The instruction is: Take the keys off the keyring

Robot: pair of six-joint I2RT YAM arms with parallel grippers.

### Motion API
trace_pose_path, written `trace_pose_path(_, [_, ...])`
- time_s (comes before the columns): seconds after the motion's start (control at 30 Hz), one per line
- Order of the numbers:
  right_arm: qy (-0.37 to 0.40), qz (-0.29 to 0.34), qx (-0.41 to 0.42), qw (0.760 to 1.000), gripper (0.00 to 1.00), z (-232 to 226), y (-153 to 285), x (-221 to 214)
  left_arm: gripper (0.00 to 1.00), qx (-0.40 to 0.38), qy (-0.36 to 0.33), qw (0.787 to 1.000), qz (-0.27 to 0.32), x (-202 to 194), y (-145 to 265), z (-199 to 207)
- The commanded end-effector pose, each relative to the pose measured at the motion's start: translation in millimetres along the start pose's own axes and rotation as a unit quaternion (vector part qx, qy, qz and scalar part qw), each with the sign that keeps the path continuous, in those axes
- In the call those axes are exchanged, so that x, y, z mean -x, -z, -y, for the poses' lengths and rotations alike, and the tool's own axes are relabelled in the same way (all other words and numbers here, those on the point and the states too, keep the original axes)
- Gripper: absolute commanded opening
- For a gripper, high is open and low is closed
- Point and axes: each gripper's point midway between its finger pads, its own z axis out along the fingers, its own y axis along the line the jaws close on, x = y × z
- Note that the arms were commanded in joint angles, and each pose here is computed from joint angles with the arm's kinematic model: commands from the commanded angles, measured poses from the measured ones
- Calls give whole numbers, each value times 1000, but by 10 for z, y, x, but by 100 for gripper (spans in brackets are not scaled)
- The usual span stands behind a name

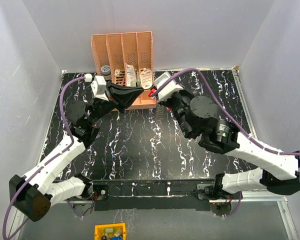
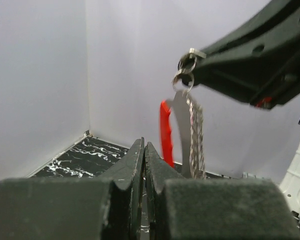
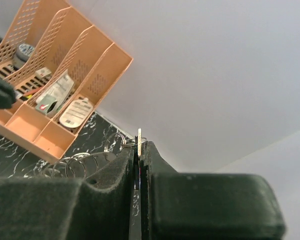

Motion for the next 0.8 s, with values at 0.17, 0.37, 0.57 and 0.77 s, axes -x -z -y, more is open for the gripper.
trace_pose_path(0.17, [2,31,-22,999,0,459,-49,556,2,29,-37,999,7,142,-28,-110])
trace_pose_path(0.37, [56,16,63,996,0,184,-87,573,9,68,-60,996,-8,274,-149,-295])
trace_pose_path(0.57, [76,14,161,984,0,-95,60,450,19,143,-83,986,-17,307,-39,-535])
trace_pose_path(0.77, [82,9,181,980,0,-238,82,344,28,138,-86,987,-20,346,-81,-523])
